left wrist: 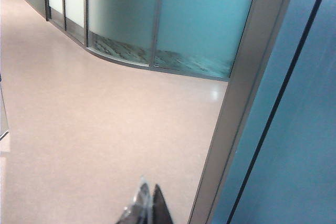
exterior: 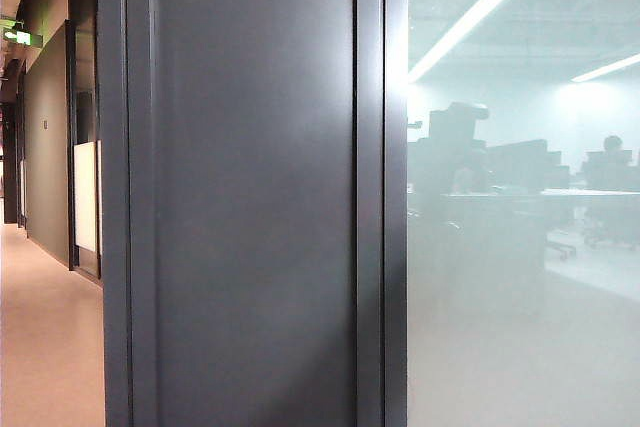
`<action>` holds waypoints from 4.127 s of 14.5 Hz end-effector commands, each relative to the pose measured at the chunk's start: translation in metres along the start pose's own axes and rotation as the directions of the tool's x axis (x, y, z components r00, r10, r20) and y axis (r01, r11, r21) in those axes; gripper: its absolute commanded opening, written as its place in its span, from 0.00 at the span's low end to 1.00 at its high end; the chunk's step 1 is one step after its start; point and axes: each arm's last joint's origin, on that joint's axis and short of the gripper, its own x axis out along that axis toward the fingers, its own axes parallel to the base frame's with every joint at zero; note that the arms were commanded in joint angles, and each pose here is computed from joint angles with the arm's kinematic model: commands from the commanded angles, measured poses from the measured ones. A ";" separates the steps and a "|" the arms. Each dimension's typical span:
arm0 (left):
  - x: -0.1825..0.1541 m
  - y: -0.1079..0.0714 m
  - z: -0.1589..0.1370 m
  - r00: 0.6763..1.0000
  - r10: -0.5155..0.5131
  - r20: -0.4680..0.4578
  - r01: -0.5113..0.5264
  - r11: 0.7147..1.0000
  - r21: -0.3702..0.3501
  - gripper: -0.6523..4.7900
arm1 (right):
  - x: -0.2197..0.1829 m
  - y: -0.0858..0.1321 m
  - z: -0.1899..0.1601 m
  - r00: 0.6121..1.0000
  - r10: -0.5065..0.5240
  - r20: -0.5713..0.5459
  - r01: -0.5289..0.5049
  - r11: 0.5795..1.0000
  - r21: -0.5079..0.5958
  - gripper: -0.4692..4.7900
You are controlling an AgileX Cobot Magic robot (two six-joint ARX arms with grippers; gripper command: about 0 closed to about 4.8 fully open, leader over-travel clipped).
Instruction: Raise the arm to find the leftmost switch on the wall and turn on the lights.
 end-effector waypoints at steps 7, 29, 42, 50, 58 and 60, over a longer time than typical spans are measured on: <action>0.000 0.000 0.001 1.000 -0.003 0.009 0.003 1.000 0.000 0.11 | 0.000 0.000 0.002 1.000 -0.002 0.022 0.002 1.000 0.002 0.09; 0.041 -0.045 0.316 0.742 -0.203 0.639 0.145 0.979 0.143 0.11 | 0.032 0.044 0.330 0.766 0.224 0.603 -0.190 0.974 -0.119 0.09; 0.093 -0.046 0.314 0.748 -0.231 0.622 0.240 0.968 0.072 0.11 | 0.072 0.089 0.355 0.413 0.849 0.330 -0.755 0.522 -0.397 0.09; 0.096 -0.076 0.338 0.465 -0.615 0.637 0.713 0.686 0.142 0.11 | 0.072 0.089 0.356 0.406 0.850 0.337 -0.751 0.520 -0.407 0.09; 0.165 -0.106 0.372 0.463 -0.791 0.400 0.851 0.522 0.046 0.11 | 0.071 0.089 0.356 0.401 0.854 0.333 -0.754 0.514 -0.409 0.09; 0.169 -0.106 0.368 0.483 -0.789 0.380 0.837 0.543 0.064 0.11 | 0.071 0.089 0.356 0.400 0.854 0.333 -0.754 0.513 -0.410 0.09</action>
